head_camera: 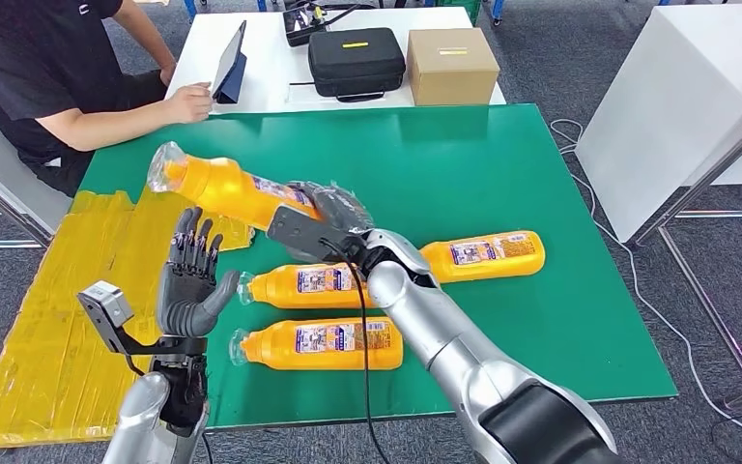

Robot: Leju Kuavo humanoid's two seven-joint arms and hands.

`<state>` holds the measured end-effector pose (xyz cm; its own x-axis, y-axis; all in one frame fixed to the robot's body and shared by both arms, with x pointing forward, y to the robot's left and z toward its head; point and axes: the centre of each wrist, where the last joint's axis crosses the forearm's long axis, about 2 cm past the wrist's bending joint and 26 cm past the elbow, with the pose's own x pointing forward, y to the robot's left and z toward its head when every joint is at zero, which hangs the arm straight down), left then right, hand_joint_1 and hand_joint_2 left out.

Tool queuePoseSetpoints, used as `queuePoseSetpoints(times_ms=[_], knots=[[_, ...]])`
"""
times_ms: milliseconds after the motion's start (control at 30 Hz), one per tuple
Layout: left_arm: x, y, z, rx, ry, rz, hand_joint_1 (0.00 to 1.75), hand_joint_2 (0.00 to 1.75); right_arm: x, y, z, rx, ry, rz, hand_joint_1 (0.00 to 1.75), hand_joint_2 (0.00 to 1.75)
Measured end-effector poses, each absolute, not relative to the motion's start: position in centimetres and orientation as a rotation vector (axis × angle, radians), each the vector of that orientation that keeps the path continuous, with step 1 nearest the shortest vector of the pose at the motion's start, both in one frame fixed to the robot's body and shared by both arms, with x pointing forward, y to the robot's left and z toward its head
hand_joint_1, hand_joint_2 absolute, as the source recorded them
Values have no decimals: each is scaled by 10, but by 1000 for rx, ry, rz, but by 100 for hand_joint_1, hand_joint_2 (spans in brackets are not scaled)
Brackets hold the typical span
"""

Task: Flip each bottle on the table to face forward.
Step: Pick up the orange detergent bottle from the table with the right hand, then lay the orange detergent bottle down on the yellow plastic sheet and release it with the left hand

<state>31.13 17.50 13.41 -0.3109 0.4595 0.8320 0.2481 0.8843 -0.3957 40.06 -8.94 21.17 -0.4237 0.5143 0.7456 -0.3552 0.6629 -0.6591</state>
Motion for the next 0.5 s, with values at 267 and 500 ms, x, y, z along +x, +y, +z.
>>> queuePoseSetpoints(times_ms=[267, 500], knots=[[317, 172, 136, -547, -1895, 243, 0, 175, 383, -68, 196, -125, -1705, 1041, 175, 175], [319, 171, 133, -560, -1871, 254, 0, 175, 364, -58, 178, -128, -1669, 1105, 175, 175]])
